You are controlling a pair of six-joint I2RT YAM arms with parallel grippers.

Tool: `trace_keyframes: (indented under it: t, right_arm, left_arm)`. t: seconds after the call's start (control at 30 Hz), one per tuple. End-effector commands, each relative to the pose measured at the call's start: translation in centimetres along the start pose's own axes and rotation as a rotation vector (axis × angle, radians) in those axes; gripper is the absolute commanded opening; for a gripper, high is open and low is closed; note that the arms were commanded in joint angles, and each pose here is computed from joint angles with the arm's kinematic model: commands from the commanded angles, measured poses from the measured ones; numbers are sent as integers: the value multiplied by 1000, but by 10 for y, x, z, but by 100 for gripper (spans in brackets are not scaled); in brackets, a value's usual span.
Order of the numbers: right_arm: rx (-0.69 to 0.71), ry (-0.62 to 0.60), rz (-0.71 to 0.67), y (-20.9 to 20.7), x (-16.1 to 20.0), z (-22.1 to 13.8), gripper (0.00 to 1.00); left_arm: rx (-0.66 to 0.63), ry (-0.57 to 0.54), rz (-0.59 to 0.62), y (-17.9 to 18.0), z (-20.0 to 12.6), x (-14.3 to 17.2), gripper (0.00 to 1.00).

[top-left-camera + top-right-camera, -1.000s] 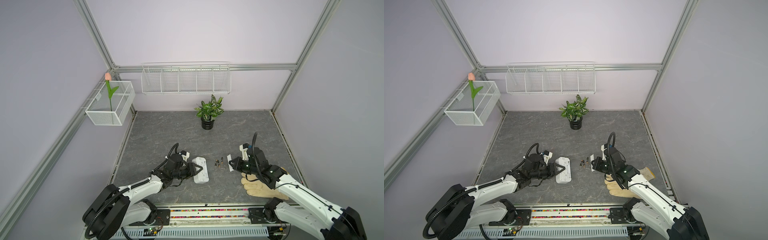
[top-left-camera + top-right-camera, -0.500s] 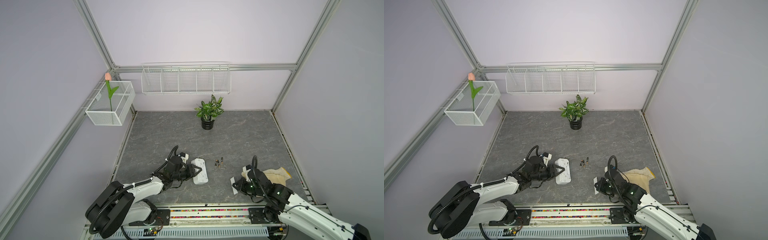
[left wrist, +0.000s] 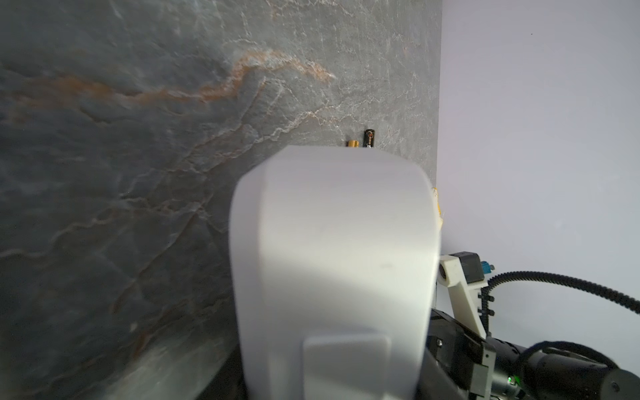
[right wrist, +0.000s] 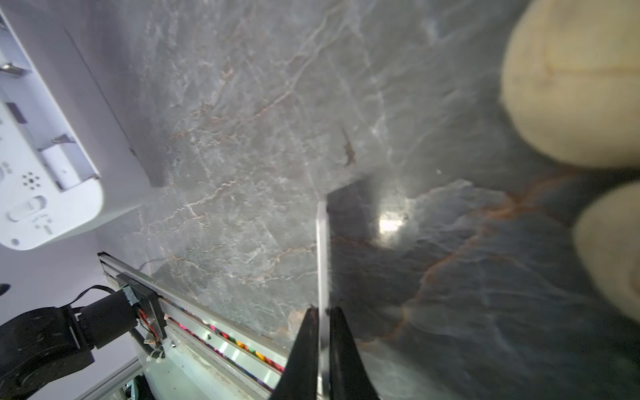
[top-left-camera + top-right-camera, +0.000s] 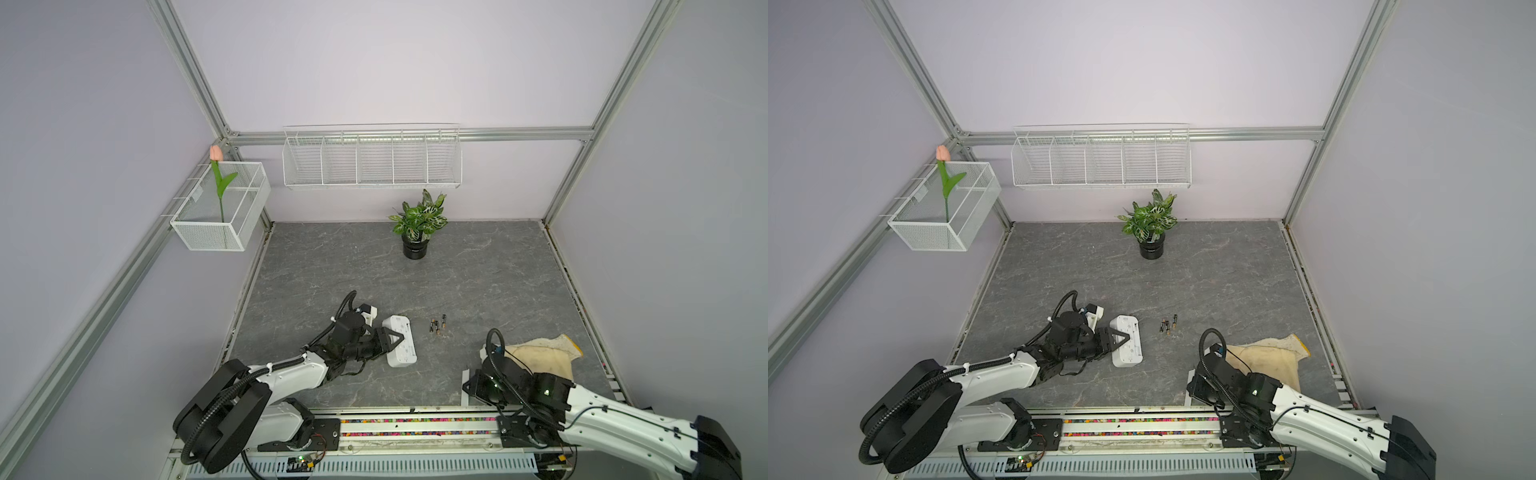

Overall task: Insert the battery into the alarm
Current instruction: Place the cover at the center of the board.

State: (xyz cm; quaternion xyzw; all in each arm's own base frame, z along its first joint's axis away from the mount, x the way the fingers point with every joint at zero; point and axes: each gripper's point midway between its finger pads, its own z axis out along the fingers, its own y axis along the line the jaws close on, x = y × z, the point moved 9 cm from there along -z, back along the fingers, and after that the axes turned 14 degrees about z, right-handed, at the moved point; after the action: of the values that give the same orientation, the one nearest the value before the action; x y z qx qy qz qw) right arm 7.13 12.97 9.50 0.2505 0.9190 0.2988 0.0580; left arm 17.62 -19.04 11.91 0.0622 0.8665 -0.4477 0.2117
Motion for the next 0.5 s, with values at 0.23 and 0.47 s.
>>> trace_keyframes:
  t: [0.23,0.47]
  right_arm:
    - [57,-53,33,-11,-1,5,18]
    - [111,-92,-22,-7,-3,-9,22]
  left_arm:
    - [19,-32,-1,1,3,-3,17]
    - [4,-26,2,2,3,-3,18]
